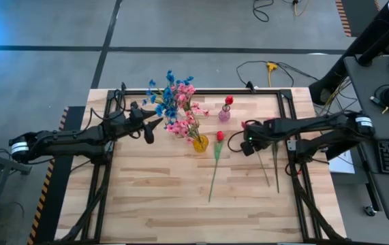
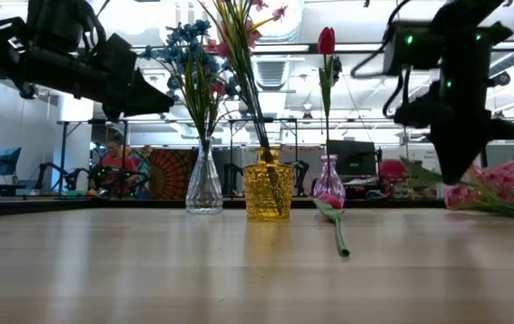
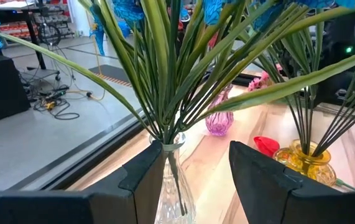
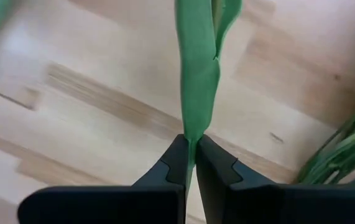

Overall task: Sort flowers into vase by color
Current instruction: Put the right red tulip into violet vase

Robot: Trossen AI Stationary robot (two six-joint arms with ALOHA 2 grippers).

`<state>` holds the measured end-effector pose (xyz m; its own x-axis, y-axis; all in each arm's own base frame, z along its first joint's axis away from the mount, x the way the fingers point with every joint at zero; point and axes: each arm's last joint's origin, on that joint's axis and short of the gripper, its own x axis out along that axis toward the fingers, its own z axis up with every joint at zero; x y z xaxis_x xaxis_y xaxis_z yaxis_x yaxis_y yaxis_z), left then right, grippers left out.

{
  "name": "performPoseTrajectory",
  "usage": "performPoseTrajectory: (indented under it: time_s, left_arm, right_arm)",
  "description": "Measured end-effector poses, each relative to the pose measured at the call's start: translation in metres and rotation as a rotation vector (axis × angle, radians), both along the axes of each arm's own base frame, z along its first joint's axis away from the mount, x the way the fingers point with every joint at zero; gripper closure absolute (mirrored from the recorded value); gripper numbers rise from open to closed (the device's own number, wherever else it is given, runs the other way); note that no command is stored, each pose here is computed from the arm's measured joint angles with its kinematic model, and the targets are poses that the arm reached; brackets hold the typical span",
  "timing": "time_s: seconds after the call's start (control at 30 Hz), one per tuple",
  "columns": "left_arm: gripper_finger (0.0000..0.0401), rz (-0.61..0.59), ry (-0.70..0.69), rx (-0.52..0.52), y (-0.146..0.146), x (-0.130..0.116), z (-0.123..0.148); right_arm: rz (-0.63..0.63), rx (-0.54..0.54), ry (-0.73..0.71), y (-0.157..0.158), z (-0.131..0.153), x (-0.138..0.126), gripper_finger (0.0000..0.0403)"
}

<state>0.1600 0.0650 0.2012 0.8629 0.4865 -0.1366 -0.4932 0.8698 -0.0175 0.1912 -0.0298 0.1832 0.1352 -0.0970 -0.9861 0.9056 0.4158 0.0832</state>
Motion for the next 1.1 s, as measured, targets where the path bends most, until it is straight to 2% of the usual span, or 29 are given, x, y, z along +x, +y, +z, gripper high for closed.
performPoseTrajectory:
  time_s: [0.23,0.4,0.7,0.93,1.1]
  left_arm:
    - [0.0234,0.000,0.000,0.000,0.000,0.000,0.000]
    - [0.0234,0.000,0.001,0.003,0.000,0.000,0.000]
    - [0.0234,0.000,0.000,0.003,0.000,0.000,0.000]
    - [0.0234,0.000,-0.001,0.004,0.000,0.000,0.000]
    - [0.0234,0.000,-0.008,0.006,0.000,0.000,0.001]
  right_arm:
    - [0.021,-0.158,-0.254,0.002,0.029,0.000,0.0390]
    - [0.047,-0.381,-0.412,0.006,0.048,0.003,0.0390]
    - [0.040,-0.841,-0.479,0.010,0.071,0.010,0.0390]
    - [0.147,-1.059,-0.577,0.007,0.101,0.018,0.0390]
    - [0.166,-1.198,-0.596,-0.002,0.121,0.015,0.0390]
